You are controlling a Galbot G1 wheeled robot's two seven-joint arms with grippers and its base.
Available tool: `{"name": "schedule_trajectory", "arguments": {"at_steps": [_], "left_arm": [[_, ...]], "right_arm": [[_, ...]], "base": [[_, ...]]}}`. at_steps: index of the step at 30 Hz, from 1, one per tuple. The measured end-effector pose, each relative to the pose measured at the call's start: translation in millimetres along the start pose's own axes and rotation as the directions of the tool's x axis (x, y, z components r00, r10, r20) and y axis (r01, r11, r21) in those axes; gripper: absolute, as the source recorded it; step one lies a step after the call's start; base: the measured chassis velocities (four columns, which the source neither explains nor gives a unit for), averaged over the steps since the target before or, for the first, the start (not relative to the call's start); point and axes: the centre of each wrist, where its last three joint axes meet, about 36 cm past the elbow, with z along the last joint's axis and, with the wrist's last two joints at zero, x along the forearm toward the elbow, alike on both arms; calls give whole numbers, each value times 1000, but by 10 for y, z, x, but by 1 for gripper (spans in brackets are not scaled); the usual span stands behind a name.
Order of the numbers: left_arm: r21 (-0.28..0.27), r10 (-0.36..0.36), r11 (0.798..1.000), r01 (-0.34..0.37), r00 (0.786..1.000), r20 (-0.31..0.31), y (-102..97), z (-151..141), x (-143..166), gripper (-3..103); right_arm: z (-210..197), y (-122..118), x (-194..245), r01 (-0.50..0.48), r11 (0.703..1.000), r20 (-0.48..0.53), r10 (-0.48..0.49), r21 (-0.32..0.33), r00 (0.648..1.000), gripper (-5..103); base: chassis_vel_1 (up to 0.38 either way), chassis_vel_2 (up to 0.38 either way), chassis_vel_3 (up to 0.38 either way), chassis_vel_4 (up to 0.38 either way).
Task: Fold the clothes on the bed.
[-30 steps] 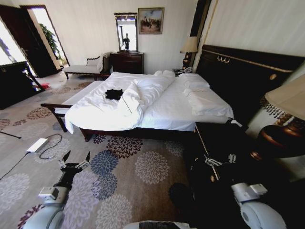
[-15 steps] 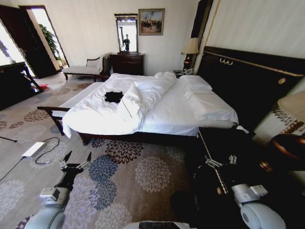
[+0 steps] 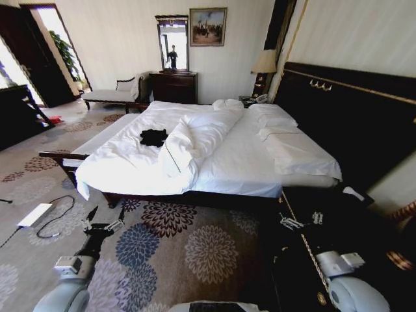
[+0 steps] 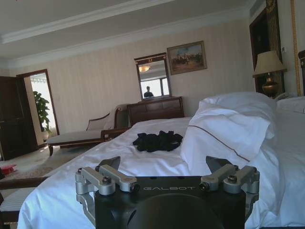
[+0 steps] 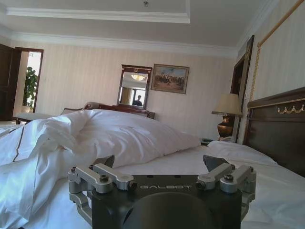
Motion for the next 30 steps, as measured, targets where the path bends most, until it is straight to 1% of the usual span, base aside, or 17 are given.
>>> {"name": "schedule_trajectory", "arguments": {"at_steps": [19,27,30], "left_arm": [[-2,-1,1000,1,1000,-3,19,6,24,100],[-2,14,1000,-14,999,30,-37,-112,27,100],[-1,15,1000,-15,999,33,-38,-121,22,100]], "right_arm": [[2,27,37,-1,1000,-2,1,-3,1000,100],[2,29,43,-2,1000,-2,2,-4,1000,100],[8,31,44,-3,1000,-3,3,-4,1000,100]], "base": [[-218,214,217,-215],[-209,212,218,-211],[-223,222,221,-226]]}}
